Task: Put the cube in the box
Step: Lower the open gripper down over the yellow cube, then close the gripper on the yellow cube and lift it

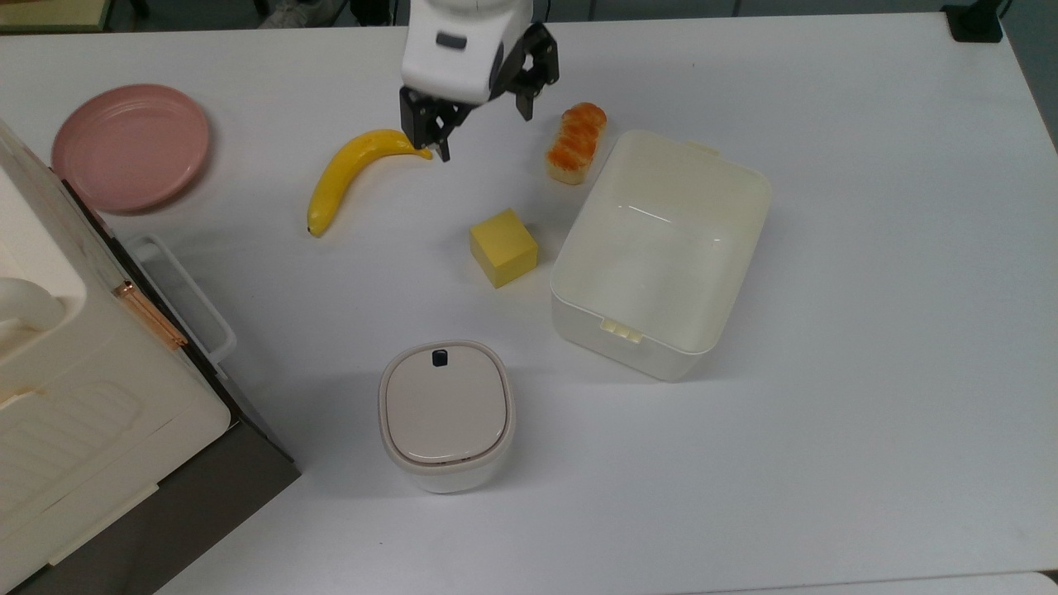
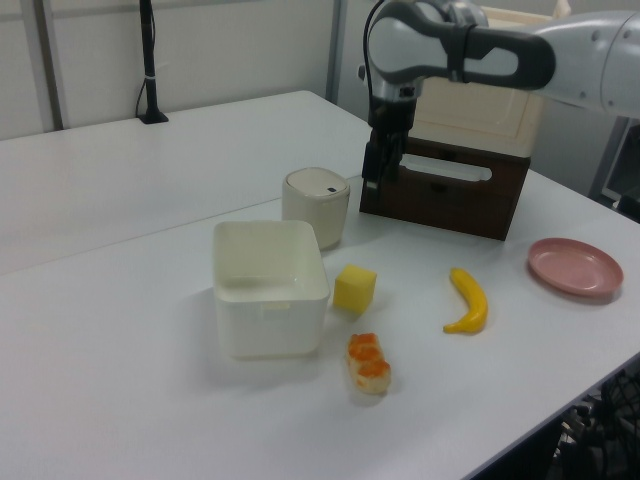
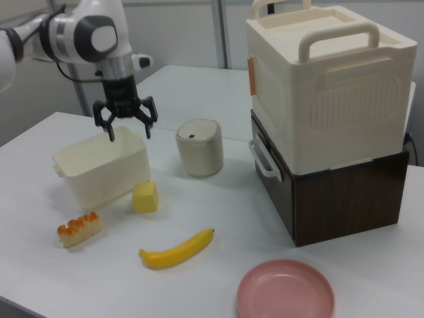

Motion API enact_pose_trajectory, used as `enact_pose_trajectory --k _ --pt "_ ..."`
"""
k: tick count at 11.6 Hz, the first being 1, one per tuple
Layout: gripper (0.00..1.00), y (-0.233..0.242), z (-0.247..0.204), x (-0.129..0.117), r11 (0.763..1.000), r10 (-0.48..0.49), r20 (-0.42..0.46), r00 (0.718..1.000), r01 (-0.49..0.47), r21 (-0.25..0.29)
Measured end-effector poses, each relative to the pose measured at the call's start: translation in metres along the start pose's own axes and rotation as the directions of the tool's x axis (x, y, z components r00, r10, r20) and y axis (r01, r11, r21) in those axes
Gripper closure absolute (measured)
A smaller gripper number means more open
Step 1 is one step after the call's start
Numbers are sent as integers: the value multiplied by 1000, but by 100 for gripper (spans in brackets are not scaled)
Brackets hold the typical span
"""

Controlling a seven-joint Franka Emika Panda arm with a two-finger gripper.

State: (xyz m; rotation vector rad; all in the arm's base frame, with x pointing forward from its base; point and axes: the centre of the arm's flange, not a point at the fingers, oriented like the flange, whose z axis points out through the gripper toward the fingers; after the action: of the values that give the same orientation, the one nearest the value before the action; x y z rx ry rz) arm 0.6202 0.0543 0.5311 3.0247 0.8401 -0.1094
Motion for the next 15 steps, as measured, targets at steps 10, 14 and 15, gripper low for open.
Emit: enact_pose_trajectory --k 10,14,15 --pt "4 13 182 19 996 -69 83 994 73 -52" --pt "2 0 181 26 994 -92 80 993 96 -55" --pt "2 0 178 26 994 -91 77 993 95 -57"
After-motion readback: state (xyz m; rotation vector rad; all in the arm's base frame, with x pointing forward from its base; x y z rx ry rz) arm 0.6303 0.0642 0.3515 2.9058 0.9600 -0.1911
